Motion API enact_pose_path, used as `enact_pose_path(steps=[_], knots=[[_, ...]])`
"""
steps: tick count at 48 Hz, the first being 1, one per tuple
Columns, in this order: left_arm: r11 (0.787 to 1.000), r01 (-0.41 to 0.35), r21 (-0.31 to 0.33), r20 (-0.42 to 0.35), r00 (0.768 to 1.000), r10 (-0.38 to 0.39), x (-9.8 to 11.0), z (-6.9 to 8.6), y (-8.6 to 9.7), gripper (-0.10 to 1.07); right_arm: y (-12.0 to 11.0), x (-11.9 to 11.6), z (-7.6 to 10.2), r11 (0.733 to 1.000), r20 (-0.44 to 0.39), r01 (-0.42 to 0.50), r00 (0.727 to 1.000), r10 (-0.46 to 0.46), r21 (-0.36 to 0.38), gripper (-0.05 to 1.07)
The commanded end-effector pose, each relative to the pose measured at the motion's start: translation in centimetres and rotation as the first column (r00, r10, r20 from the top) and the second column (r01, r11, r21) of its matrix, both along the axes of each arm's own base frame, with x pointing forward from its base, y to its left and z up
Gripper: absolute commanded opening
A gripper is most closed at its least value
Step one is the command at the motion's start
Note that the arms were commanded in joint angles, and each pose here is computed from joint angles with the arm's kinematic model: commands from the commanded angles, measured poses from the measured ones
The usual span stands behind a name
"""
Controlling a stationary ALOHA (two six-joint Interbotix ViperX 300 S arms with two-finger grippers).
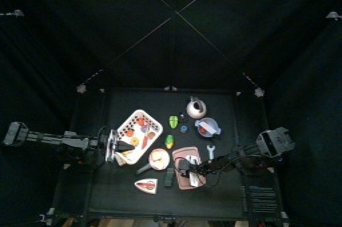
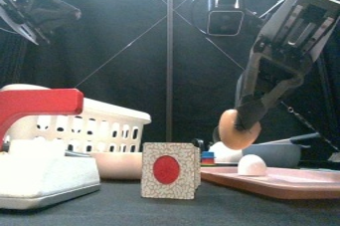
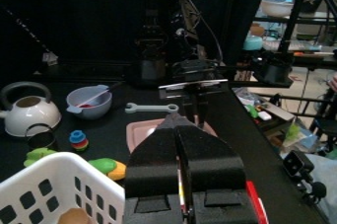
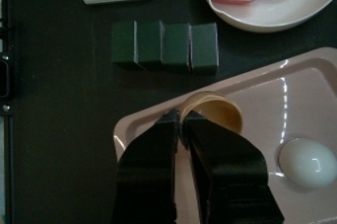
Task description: Place eggshell in basket
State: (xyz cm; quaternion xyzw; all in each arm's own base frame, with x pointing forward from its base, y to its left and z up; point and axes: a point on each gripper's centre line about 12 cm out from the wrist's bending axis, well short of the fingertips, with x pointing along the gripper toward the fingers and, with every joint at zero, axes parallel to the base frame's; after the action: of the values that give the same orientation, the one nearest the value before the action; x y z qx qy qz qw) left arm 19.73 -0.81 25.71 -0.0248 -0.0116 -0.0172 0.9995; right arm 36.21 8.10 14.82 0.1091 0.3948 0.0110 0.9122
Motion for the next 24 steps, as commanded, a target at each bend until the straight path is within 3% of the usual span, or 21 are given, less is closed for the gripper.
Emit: enact_pose_path(steps=[1,15,24], knots=[[1.0,-0.002,-0.002,0.015,1.0,0.002,0.2,0.5,0.0,0.02,-1.2,1.4,3.2,1.0,0.095,0.025,0.995,-0.025,0.009,0.44],[1.0,-0.002,-0.001,0.015,1.0,0.002,0.2,0.5,0.0,0.02,-7.9,4.7,8.4,0.986,0.259,0.164,0.952,-0.161,0.009,0.45],[1.0,-0.002,-0.001,0.015,1.0,0.002,0.2,0.5,0.0,0.02,-12.8,7.0,9.5,0.969,0.345,0.241,0.907,-0.244,0.051,0.45]])
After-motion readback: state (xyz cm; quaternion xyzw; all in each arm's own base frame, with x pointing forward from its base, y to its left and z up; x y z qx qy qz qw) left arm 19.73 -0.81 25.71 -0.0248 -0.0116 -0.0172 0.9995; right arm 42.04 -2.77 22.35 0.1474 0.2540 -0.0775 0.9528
